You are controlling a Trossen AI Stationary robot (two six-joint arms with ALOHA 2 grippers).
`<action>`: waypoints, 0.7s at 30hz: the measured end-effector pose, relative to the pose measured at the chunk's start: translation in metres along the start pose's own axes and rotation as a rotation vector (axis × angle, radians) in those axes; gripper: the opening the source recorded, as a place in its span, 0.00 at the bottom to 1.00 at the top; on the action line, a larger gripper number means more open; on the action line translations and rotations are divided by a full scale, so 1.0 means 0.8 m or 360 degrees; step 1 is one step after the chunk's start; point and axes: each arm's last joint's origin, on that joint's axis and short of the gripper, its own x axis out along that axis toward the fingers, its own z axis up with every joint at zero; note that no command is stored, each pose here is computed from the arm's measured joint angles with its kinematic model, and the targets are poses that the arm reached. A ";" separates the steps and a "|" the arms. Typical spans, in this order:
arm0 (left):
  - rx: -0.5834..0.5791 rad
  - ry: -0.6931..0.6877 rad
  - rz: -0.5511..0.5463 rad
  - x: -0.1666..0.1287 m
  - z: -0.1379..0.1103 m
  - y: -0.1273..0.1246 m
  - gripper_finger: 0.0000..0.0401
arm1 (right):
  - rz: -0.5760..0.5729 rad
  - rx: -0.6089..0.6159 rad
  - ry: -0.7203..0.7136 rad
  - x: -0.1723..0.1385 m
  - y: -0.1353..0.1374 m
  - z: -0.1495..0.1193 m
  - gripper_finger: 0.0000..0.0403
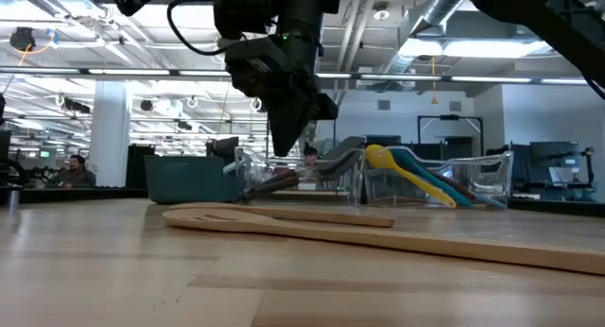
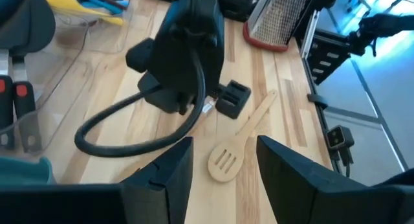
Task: Pick & Place Kitchen Items
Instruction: Put the brown slotted serving spoon into the right transparent bin
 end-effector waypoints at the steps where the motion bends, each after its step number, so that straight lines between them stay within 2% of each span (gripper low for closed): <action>1: -0.0001 0.0006 0.0002 0.000 0.000 0.000 0.40 | 0.0002 -0.0015 -0.0004 0.000 0.000 0.000 0.00; 11: 0.0000 0.0012 0.0004 0.000 -0.001 0.000 0.40 | 0.0051 -0.0105 -0.0102 0.000 0.010 0.005 0.00; 21: 0.0001 0.0013 0.0006 0.000 -0.001 0.000 0.40 | -0.0004 -0.0233 -0.0079 0.002 0.028 -0.008 0.00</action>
